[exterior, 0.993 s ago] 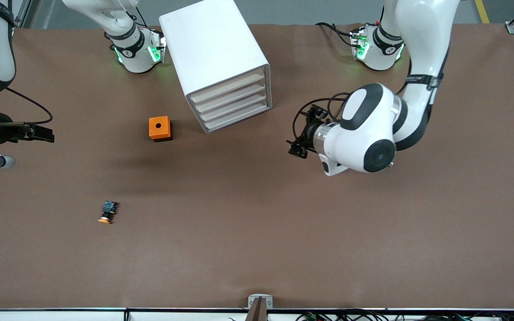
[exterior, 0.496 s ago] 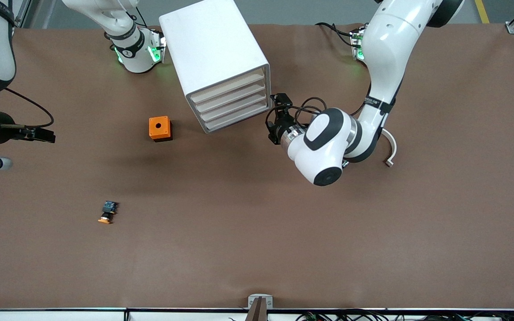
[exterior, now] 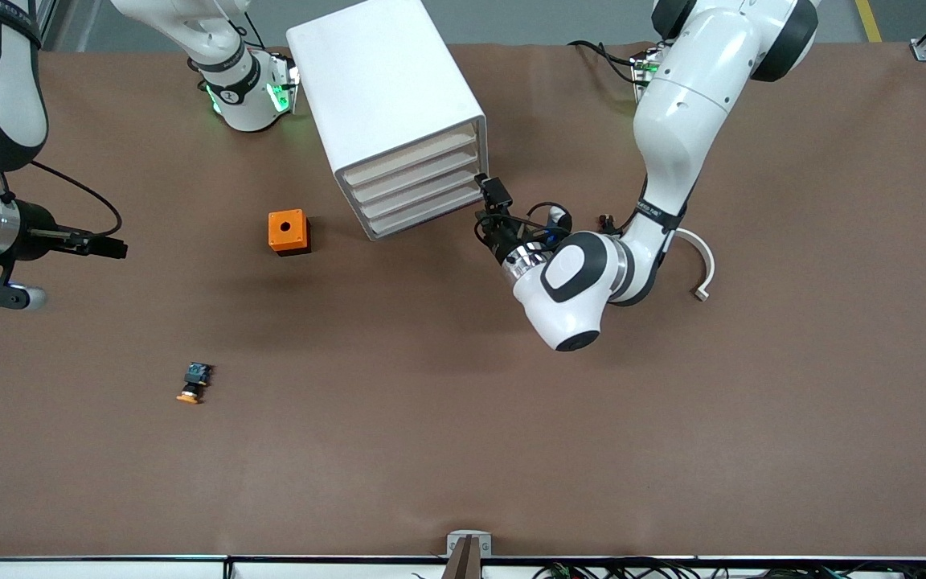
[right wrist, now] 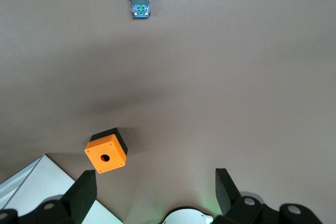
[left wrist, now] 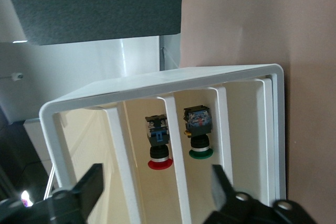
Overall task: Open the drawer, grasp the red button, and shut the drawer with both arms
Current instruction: 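Grasp the drawer handle of the white cabinet with the left gripper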
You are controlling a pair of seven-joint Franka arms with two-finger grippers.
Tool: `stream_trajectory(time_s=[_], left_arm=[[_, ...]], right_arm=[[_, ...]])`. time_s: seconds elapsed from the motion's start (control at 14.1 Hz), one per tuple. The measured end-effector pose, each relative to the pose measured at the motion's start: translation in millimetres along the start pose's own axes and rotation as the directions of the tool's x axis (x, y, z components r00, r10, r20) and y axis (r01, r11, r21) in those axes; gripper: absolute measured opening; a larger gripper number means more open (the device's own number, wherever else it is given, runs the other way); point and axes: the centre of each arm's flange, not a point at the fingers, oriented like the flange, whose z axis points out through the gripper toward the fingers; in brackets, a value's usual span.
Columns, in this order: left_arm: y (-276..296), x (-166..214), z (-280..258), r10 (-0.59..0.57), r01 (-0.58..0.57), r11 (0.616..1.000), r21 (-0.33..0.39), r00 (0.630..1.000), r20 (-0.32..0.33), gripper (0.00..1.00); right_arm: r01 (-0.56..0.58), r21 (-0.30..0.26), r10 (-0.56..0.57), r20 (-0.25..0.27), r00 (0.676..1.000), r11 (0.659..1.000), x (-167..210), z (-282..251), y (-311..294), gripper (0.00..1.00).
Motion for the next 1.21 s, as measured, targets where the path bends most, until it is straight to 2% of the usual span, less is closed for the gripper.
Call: stream_trajectory(time_s=[0.07, 0.14, 0.28, 0.35, 0.5, 0.85, 1.21], left_arm=[[6.0, 0.3, 2.5, -0.006, 0.006, 1.000, 0.017, 1.000, 0.009, 0.87], [10.3, 0.7, 4.5, -0.010, 0.010, 1.000, 0.027, 1.000, 0.013, 0.79], [14.1, 0.3, 9.8, -0.013, 0.013, 0.999, 0.040, 1.000, 0.009, 0.56], [15.2, -0.8, 14.5, -0.013, 0.013, 0.999, 0.048, 1.000, 0.003, 0.52], [16.1, -5.4, 30.1, -0.010, 0.011, 0.998, 0.067, 1.000, -0.018, 0.48], [26.1, -12.1, 75.8, -0.027, 0.035, 0.995, 0.094, 0.996, -0.084, 0.48], [30.7, -9.6, 110.4, -0.051, 0.068, 0.990, 0.120, 0.989, -0.139, 0.43]], right_arm=[[-0.003, 0.001, 0.003, 0.002, 1.000, 1.000, 0.1, 0.7, 0.8, 1.00], [-0.006, 0.002, 0.006, 0.006, 1.000, 1.000, 0.3, 2.8, 1.8, 1.00], [-0.013, 0.020, 0.012, 0.015, 1.000, 1.000, 1.5, 8.7, 3.6, 1.00], [-0.017, 0.034, 0.017, 0.014, 1.000, 0.999, 2.4, 9.8, 4.8, 1.00], [-0.025, 0.048, 0.025, 0.003, 1.000, 0.999, 5.0, 11.5, 7.1, 1.00], [-0.032, 0.064, 0.034, -0.037, 0.999, 0.997, 7.1, 26.0, 4.4, 1.00], [0.004, 0.066, 0.000, -0.052, 0.999, 0.998, -18.7, 6.1, -9.5, 1.00]])
